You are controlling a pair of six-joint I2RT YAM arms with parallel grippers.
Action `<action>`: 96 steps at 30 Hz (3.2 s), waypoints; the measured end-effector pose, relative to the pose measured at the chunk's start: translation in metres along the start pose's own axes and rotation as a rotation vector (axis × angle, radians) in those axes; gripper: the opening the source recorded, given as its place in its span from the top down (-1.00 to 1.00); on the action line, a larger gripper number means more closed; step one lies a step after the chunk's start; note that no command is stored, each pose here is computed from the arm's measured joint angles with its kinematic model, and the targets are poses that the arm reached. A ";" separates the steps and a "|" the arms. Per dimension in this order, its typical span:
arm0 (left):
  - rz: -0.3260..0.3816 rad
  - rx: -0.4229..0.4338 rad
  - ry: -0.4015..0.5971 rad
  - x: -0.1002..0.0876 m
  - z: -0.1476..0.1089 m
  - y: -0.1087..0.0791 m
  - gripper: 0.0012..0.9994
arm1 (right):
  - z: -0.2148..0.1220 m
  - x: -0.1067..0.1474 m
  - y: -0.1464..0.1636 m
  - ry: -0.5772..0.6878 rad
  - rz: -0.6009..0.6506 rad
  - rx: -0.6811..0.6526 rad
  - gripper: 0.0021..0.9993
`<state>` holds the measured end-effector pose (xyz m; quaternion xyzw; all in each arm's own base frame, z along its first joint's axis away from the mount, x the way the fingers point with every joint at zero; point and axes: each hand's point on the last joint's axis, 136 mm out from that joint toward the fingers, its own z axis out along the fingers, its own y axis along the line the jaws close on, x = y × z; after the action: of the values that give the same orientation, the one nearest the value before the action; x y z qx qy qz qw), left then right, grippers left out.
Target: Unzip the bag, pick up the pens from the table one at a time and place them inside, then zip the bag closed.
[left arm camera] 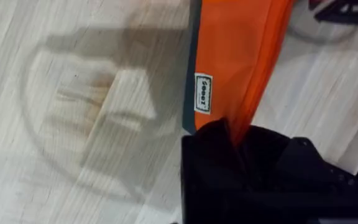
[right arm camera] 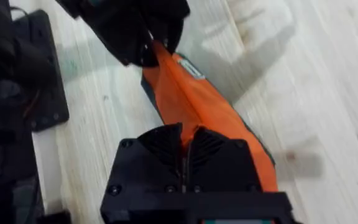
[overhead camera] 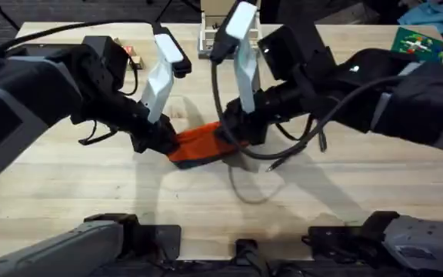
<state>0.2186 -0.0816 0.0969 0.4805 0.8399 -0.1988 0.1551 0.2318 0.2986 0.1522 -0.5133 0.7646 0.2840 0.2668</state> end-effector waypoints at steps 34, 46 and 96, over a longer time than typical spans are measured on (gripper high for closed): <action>-0.007 0.001 0.014 0.003 0.000 -0.001 0.92 | 0.045 -0.026 0.049 -0.051 -0.110 -0.070 0.74; -0.001 -0.003 0.007 0.002 0.000 0.001 0.92 | 0.003 -0.029 0.042 -0.081 -0.055 -0.083 -0.99; 0.150 -0.161 -0.082 -0.030 -0.069 -0.021 -0.99 | -0.084 -0.042 -0.004 -0.159 -0.129 0.142 -0.99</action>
<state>0.2100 -0.0801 0.1748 0.5194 0.8078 -0.1381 0.2420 0.2397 0.2644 0.2397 -0.5170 0.7246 0.2514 0.3801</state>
